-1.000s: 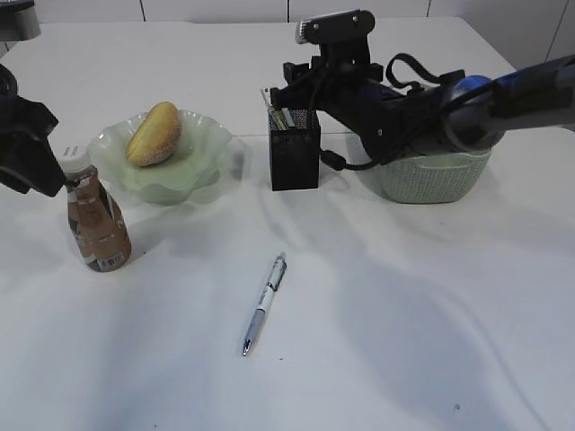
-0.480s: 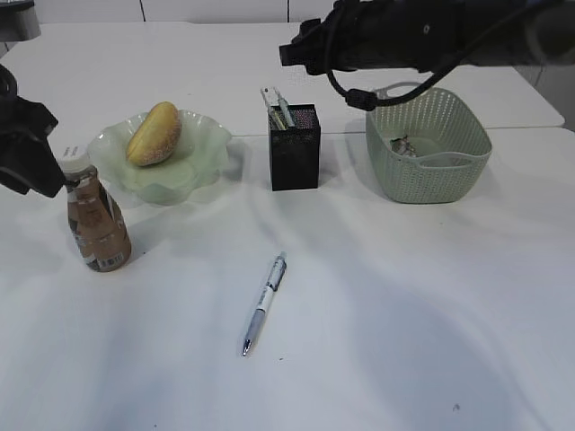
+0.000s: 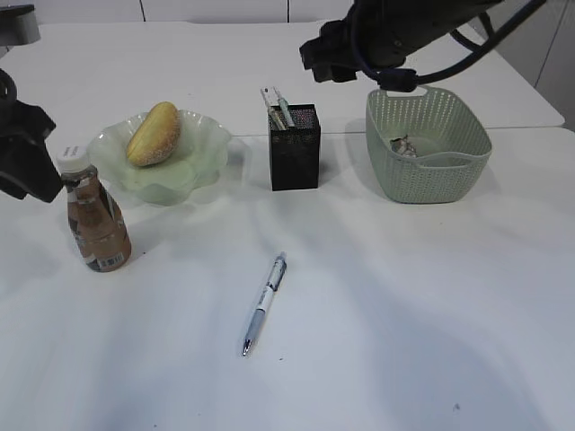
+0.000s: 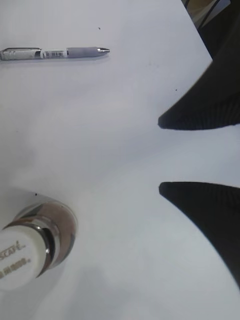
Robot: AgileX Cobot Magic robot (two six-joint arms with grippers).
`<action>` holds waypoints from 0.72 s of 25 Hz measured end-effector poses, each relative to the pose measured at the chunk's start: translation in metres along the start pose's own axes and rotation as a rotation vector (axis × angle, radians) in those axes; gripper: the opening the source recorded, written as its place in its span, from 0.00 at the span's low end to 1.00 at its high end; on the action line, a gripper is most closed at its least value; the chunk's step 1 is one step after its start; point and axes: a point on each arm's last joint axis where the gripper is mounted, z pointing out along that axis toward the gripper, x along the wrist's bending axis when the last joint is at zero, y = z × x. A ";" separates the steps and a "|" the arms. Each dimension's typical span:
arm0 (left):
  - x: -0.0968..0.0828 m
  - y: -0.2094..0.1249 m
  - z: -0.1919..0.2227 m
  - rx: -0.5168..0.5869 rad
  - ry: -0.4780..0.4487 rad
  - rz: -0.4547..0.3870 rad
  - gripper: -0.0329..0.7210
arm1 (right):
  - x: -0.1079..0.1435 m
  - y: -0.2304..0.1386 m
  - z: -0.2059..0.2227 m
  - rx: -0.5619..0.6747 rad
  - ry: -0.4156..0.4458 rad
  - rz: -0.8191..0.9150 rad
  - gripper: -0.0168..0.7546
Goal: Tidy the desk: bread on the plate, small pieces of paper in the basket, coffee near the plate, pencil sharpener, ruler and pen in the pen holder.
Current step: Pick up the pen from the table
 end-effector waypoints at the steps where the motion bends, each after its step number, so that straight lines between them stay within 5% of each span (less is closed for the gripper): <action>1: 0.000 0.000 0.000 0.002 0.000 0.000 0.37 | 0.001 -0.002 -0.003 0.032 0.005 0.000 0.51; 12: -0.001 -0.003 0.000 0.030 -0.015 -0.005 0.37 | 0.006 -0.032 -0.028 0.424 0.048 0.050 0.51; 18: -0.002 -0.004 0.000 0.039 -0.025 -0.008 0.37 | 0.003 -0.047 -0.036 0.610 -0.001 0.079 0.50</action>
